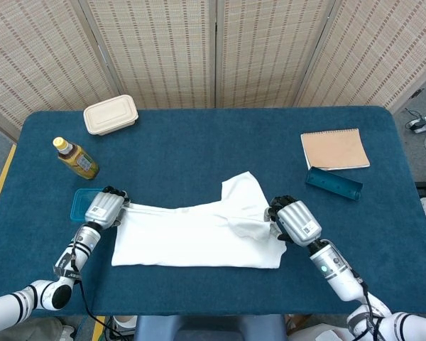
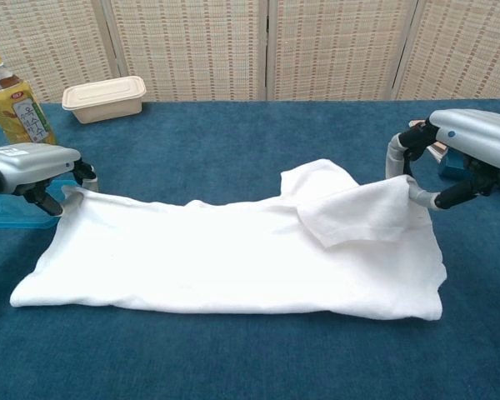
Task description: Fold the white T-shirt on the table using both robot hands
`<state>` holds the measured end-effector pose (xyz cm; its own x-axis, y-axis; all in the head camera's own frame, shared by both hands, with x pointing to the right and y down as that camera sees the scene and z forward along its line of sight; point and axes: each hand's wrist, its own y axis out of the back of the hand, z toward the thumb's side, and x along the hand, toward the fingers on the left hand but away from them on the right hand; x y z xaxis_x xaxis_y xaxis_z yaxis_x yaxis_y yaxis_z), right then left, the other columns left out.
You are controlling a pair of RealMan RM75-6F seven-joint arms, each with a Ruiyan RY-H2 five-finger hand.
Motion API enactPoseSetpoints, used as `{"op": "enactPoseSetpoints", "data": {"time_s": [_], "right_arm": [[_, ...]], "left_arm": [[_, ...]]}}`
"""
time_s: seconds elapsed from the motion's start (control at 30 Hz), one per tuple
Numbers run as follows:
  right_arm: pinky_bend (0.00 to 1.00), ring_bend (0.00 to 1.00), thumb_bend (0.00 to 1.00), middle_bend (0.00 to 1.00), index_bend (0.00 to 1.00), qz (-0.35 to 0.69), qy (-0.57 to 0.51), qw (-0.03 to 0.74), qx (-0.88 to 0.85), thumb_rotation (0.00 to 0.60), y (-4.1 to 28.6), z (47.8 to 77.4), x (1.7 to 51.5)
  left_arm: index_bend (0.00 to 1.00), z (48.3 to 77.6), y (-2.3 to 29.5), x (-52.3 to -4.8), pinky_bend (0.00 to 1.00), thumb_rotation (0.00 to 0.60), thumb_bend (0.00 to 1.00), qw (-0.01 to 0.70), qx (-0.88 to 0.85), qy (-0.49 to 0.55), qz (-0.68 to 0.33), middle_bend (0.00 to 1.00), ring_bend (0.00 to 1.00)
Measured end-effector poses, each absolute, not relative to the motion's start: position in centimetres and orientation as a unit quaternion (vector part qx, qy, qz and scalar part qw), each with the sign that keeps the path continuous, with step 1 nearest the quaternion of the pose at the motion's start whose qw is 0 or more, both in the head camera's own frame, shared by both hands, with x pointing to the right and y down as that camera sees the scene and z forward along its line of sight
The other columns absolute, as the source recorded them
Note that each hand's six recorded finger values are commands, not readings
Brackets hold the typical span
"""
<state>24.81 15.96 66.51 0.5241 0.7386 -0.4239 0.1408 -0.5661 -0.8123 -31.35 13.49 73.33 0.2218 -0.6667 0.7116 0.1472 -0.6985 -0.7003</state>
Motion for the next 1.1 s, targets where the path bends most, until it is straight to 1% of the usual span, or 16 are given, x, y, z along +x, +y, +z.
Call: {"op": "enactPoseSetpoints", "data": {"time_s": [0.2, 0.3, 0.37, 0.5, 0.57, 0.63, 0.67, 0.73, 0.8, 0.9, 1.1], "right_arm": [[0.29, 0.3, 0.51, 0.57, 0.88, 0.391, -0.289, 0.38, -0.787, 0.6, 15.3, 67.2, 24.5], [0.29, 0.3, 0.51, 0.57, 0.88, 0.384, -0.295, 0.386, -0.785, 0.6, 14.9, 67.5, 24.1], [0.29, 0.3, 0.51, 0.57, 0.88, 0.381, -0.298, 0.393, -0.782, 0.6, 14.6, 67.8, 23.9], [0.29, 0.3, 0.51, 0.57, 0.88, 0.379, -0.3, 0.403, -0.777, 0.6, 14.1, 68.3, 23.7], [0.29, 0.3, 0.51, 0.57, 0.88, 0.379, -0.303, 0.405, -0.775, 0.6, 13.8, 68.6, 23.6], [0.29, 0.3, 0.51, 0.57, 0.88, 0.379, -0.306, 0.407, -0.773, 0.6, 13.6, 68.8, 23.6], [0.29, 0.3, 0.51, 0.57, 0.88, 0.379, -0.308, 0.408, -0.771, 0.6, 13.5, 68.9, 23.6], [0.29, 0.3, 0.51, 0.57, 0.88, 0.375, -0.313, 0.41, -0.77, 0.6, 13.3, 69.0, 23.5], [0.29, 0.3, 0.51, 0.57, 0.88, 0.371, -0.316, 0.414, -0.769, 0.6, 13.1, 69.0, 23.5], [0.29, 0.3, 0.51, 0.57, 0.88, 0.368, -0.321, 0.419, -0.766, 0.6, 12.8, 69.1, 23.6], [0.29, 0.3, 0.51, 0.56, 0.88, 0.363, -0.327, 0.429, -0.76, 0.6, 12.1, 69.4, 23.6]], "left_arm": [[0.67, 73.3, 13.3, -31.5, 0.13, 0.6, 0.59, 0.339, -0.7, 0.192, -0.598, 0.32, 0.25], [0.64, 73.3, 13.3, -31.6, 0.13, 0.6, 0.59, 0.338, -0.699, 0.196, -0.599, 0.32, 0.25], [0.59, 73.1, 13.2, -31.7, 0.13, 0.6, 0.59, 0.337, -0.698, 0.2, -0.599, 0.31, 0.24], [0.46, 72.9, 13.2, -31.8, 0.13, 0.6, 0.57, 0.335, -0.696, 0.208, -0.599, 0.28, 0.23], [0.38, 72.7, 13.1, -31.9, 0.13, 0.6, 0.56, 0.335, -0.695, 0.214, -0.599, 0.26, 0.22], [0.27, 72.5, 13.1, -32.0, 0.13, 0.6, 0.54, 0.335, -0.694, 0.219, -0.599, 0.22, 0.2], [0.23, 72.4, 13.1, -32.0, 0.13, 0.6, 0.53, 0.334, -0.693, 0.221, -0.599, 0.21, 0.19], [0.13, 72.2, 13.2, -32.1, 0.13, 0.6, 0.46, 0.333, -0.692, 0.226, -0.599, 0.17, 0.17], [0.07, 71.9, 13.1, -32.2, 0.13, 0.6, 0.44, 0.333, -0.691, 0.235, -0.597, 0.15, 0.15], [0.05, 71.3, 13.1, -32.5, 0.12, 0.6, 0.44, 0.334, -0.689, 0.245, -0.595, 0.14, 0.13], [0.04, 70.5, 13.1, -33.0, 0.11, 0.6, 0.44, 0.331, -0.685, 0.256, -0.596, 0.13, 0.13]]}}
